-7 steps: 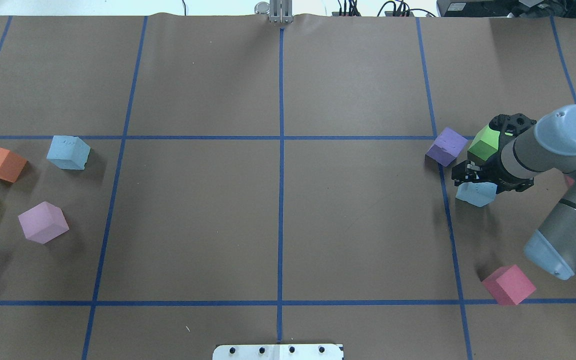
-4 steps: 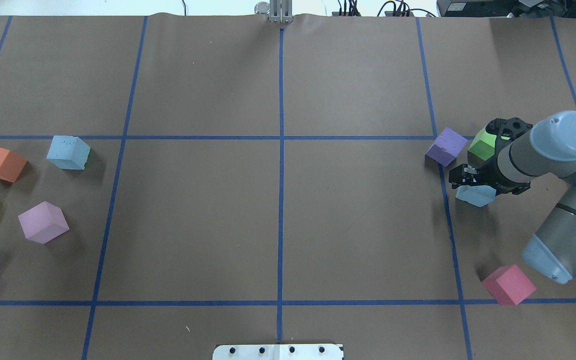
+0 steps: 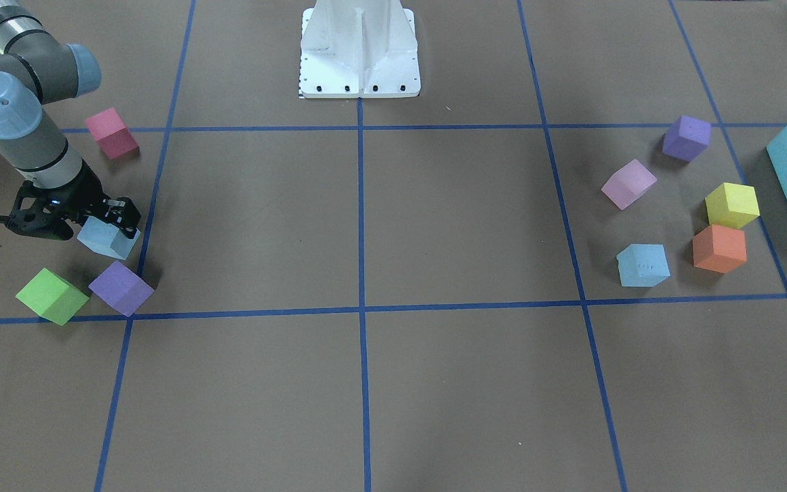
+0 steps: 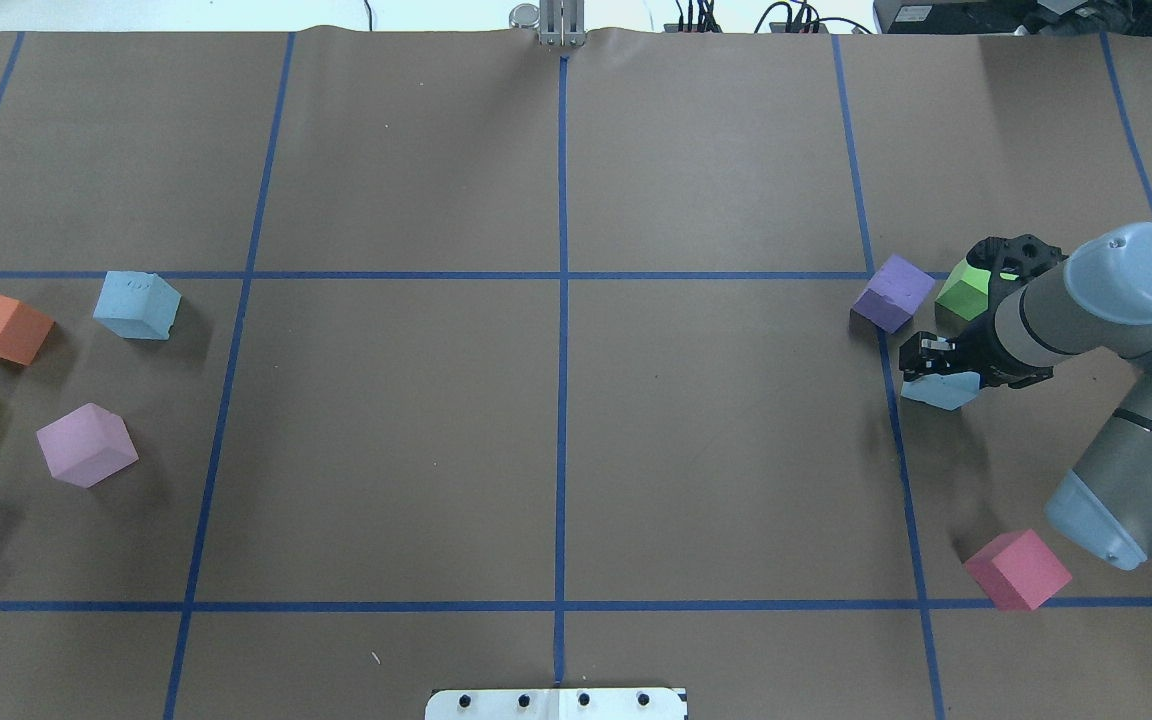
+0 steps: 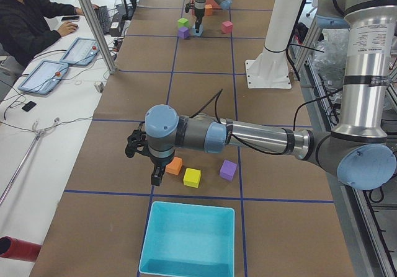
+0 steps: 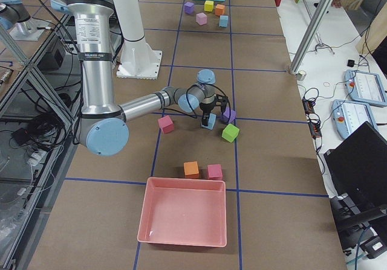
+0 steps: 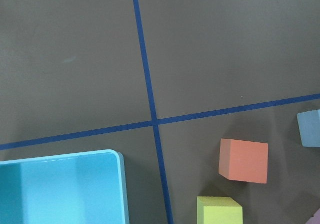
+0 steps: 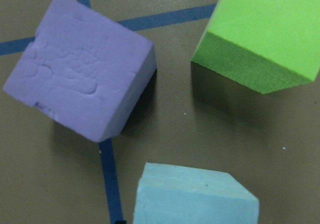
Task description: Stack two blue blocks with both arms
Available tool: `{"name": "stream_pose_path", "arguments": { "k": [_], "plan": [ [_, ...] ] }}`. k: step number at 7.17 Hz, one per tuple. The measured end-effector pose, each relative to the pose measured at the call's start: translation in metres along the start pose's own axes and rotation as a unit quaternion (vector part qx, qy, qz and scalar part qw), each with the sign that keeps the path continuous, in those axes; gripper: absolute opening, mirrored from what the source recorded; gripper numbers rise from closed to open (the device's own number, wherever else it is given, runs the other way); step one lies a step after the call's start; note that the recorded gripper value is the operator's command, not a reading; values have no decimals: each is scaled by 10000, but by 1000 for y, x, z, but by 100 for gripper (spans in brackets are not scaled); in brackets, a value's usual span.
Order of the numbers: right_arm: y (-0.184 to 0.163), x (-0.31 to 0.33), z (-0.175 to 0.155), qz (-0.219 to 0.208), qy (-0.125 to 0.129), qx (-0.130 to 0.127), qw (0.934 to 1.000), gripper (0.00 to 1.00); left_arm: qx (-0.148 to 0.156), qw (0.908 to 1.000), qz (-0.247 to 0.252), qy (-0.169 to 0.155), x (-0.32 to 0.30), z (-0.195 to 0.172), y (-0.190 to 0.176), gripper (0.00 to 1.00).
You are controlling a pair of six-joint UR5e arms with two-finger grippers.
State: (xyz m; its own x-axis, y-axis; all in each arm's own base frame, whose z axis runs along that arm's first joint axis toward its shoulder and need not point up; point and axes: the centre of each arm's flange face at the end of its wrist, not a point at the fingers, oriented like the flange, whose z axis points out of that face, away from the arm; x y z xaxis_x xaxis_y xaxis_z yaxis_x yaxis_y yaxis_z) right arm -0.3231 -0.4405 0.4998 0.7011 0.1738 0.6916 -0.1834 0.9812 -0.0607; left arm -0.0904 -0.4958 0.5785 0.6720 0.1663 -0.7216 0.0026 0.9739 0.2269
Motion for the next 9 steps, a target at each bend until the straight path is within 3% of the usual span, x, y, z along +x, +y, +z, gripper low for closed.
{"name": "stream_pose_path", "arguments": {
  "k": [3, 6, 9],
  "plan": [
    [-1, -3, -10, -46, -85, 35, 9999, 57, 3, 10000, 5, 0, 0, 0, 0, 100],
    [-1, -8, -46, -49, -394, 16, 9992, 57, 20, 10000, 20, 0, 2, -2, -1, 100],
    [14, -58, -56, -381, -672, -32, 9970, 57, -24, 9988, -476, 56, 43, 3, -11, 100]
  ]
}}
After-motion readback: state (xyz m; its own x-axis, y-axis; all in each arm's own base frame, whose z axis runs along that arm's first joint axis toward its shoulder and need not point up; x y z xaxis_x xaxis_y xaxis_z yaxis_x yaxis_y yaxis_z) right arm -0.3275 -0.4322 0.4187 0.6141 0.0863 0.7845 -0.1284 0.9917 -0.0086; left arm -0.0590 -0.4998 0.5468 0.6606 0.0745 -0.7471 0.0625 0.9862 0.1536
